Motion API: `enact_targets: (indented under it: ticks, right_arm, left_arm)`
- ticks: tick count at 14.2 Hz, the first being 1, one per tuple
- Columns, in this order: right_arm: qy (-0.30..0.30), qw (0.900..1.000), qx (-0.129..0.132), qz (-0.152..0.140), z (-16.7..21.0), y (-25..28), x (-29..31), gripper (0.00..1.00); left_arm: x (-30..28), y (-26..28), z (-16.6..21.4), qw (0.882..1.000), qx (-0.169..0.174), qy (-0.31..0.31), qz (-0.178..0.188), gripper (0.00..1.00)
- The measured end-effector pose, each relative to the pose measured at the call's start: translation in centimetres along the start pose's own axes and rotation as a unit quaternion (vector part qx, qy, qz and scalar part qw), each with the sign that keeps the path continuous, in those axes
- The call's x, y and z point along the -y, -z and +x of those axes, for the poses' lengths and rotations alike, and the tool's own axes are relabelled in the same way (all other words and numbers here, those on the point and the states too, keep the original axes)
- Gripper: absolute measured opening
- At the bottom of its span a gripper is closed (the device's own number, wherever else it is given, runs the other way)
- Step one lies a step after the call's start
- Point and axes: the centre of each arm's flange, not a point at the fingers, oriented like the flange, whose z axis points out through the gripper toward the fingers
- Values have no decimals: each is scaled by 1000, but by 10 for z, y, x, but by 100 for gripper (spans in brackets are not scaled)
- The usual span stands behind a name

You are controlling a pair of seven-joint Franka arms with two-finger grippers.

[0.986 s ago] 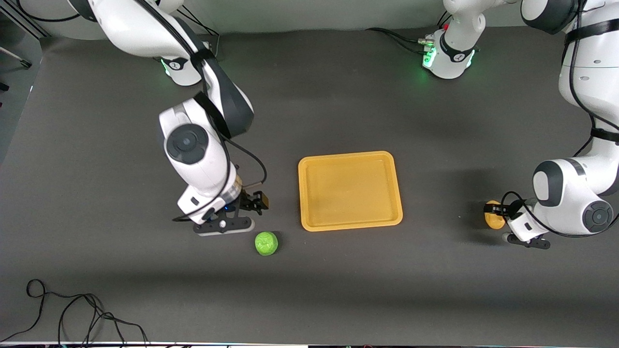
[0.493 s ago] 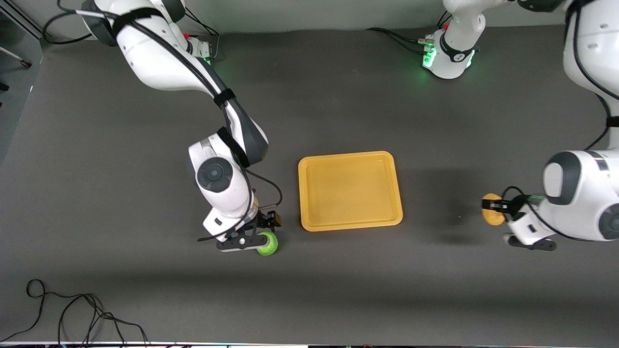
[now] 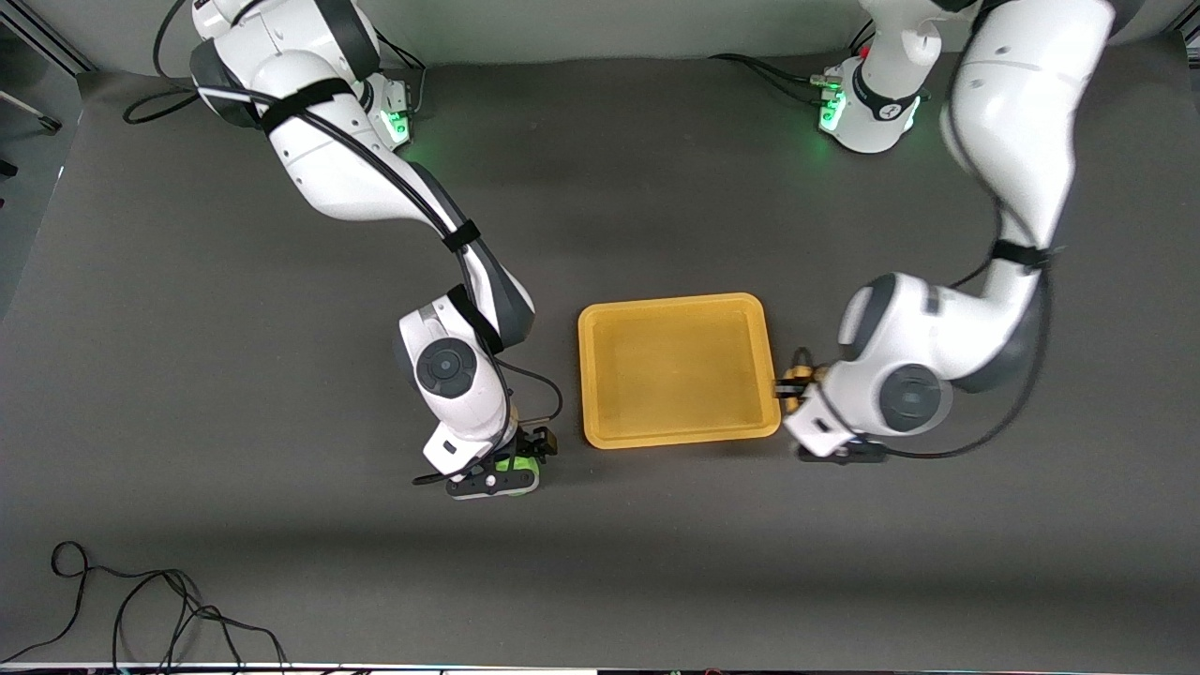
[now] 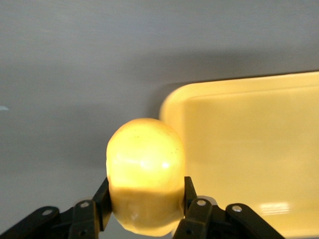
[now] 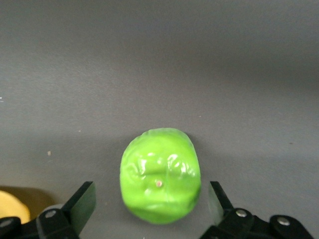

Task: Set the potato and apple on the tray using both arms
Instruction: 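Carry the potato into the tray with the left gripper and release it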

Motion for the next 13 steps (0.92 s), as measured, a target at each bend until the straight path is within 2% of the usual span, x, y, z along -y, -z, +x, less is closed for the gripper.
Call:
enact_targets:
  ticks: [3,5,6,8,9,11,13]
  right_arm:
    - [0,1000,0,-1,-2,-12,-2,100]
    - [9,1000,-3,-9,-2,-12,-2,96]
    - [17,1000,-7,-15,-2,-12,-2,90]
    - [24,999,-12,-20,-1,-11,-2,67]
    - [25,999,-14,-21,0,-10,-3,63]
    - [23,999,-19,-21,5,-5,-5,63]
    - [18,999,-22,-22,13,8,-9,63]
  left_arm:
    - [-22,-34,-4,1000,19,8,-18,59]
    - [-29,-38,-7,1000,23,10,-19,59]
    - [-34,-39,-9,1000,24,7,-18,59]
    - [-40,-44,-14,999,29,4,-14,59]
    - [-42,-47,-16,999,30,3,-13,59]
    - [-48,-49,-19,999,33,0,-11,74]
    - [-50,-52,-21,999,36,2,-8,76]
